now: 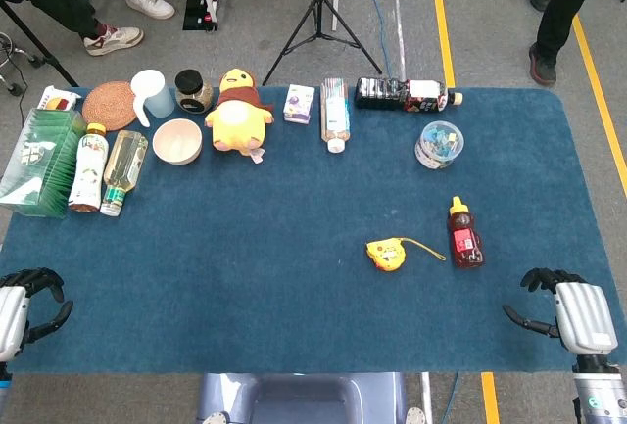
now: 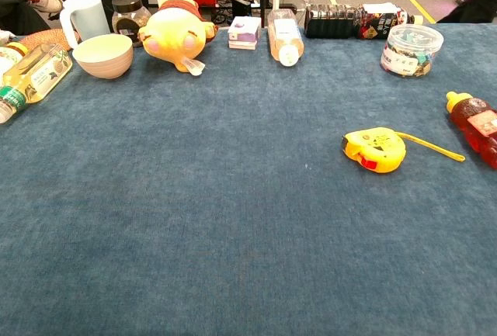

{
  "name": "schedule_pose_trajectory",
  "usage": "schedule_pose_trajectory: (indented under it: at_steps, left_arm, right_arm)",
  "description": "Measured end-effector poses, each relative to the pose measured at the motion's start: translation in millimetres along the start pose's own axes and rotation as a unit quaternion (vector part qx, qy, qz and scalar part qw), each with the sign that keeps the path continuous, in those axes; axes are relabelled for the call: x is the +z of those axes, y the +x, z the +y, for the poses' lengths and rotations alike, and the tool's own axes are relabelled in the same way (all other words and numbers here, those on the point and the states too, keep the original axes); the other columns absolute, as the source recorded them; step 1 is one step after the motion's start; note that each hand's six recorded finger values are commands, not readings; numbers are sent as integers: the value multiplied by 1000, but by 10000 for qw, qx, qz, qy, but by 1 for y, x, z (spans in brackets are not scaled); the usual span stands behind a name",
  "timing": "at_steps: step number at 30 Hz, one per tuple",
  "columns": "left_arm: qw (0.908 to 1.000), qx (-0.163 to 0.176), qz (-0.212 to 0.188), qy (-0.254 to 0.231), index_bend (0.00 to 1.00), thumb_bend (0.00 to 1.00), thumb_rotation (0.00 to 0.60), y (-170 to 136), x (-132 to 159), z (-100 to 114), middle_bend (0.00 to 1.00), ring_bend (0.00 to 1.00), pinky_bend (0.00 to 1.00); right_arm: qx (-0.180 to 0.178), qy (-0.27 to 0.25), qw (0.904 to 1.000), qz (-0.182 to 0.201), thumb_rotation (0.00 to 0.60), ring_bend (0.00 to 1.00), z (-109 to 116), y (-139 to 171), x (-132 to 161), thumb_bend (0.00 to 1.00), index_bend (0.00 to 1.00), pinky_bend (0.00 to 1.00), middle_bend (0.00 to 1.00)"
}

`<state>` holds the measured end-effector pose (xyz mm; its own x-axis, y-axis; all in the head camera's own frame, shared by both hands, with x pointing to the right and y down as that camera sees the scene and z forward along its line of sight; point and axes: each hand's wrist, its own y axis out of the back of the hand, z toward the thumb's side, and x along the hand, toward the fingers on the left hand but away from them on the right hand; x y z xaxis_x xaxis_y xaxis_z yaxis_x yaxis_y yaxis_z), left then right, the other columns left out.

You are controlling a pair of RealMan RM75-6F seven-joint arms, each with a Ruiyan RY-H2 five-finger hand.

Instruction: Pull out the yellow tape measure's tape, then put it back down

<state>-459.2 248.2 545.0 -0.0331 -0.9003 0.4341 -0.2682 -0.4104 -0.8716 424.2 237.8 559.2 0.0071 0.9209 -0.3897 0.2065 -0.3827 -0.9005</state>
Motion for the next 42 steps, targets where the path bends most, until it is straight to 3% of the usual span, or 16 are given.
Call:
schedule_pose_trajectory:
  at_steps: [31,42]
  left_arm:
    - [10000,21,-51,-46,614,288,600,4,4,5,461,358,333]
    - [9996,-176,-184,-108,614,288,600,12,12,5,461,359,334]
  right_arm:
    - [-72,-116,9999,45,424,492,4,2,0,202,466,488,530]
    - [145,-313,9981,512,426,475,-1,-13,20,200,405,483,494]
